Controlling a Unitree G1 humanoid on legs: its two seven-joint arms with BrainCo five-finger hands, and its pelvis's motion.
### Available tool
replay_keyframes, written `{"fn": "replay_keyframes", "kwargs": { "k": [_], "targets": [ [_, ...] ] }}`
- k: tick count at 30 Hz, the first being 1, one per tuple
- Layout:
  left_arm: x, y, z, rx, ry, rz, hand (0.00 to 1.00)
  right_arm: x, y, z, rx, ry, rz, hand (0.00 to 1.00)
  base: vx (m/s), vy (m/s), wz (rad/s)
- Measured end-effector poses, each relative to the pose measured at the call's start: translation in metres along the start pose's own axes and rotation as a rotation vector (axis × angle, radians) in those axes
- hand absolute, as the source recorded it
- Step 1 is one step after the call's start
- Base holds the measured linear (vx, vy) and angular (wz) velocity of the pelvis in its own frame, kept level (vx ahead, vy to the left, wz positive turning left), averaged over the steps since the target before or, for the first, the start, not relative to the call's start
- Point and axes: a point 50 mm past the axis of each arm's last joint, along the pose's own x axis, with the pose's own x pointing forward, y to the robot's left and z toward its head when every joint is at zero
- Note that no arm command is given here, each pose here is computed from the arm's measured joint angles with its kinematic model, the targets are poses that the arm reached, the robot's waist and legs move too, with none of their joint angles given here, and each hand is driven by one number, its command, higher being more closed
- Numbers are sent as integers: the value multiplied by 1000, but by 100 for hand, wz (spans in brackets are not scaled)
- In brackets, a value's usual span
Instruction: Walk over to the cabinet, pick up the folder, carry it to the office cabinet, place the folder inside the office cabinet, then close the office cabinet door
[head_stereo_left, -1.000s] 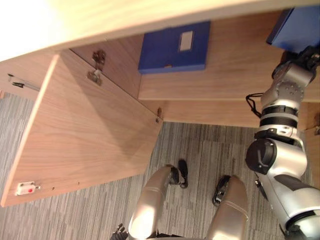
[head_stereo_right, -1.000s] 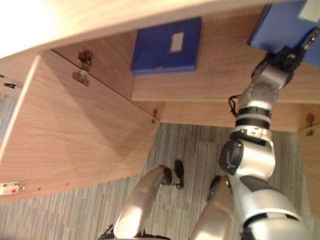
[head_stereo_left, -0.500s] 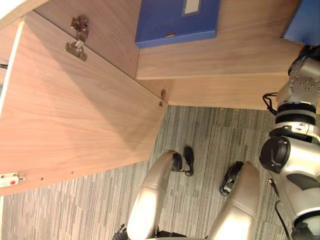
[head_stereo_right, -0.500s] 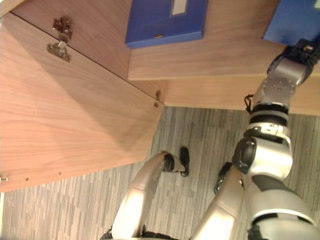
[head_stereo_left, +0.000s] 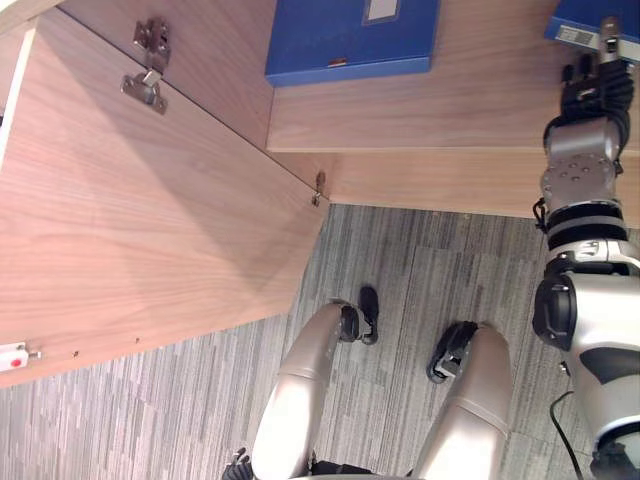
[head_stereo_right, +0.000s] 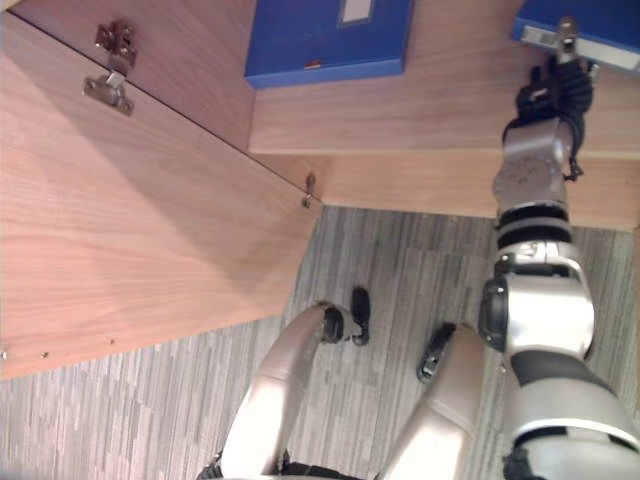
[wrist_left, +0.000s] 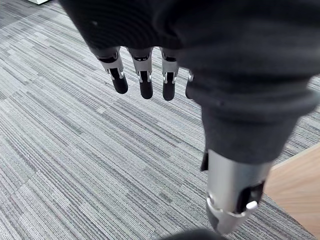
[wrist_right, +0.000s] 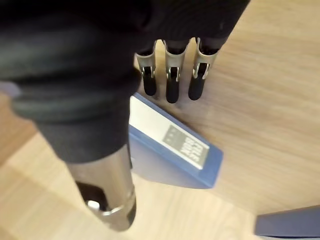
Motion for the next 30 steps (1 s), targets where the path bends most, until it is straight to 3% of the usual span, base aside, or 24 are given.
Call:
{"fn": "replay_keyframes", "kwargs": {
  "k": [4,6,8,9,10,15,18,23,30],
  "targets": [
    [0,3,4,5,-15,3,0,-1,0,-19,-228,70,50,0,-4,-48,1],
    [1,7,7,16,-25,6,0,0,3,-24,-488,86,107,0,-15,-41,1],
    [1,7,15,30,-62,-8,0,4,6,-15,-921,61,188,0,-14,-32,2],
    [1,7,17,37,-72,-12,0,6,4,-12,-1010,56,194,0,-11,-24,6],
    [1,8,22,49,-96,-18,0,8,0,-6,-1212,37,210,0,-6,-18,5],
    [1,13,33,71,-145,-36,0,14,-7,25,-1749,-67,228,0,1,-17,6],
    [1,16,37,81,-162,-41,0,16,-13,39,-1953,-95,213,0,25,-23,-1],
    [0,16,53,81,-228,-57,0,17,-26,51,-2157,-118,163,0,69,-45,4],
    [0,17,60,64,-259,-59,0,18,-31,78,-2188,-160,81,0,65,-85,-5]
  ]
}}
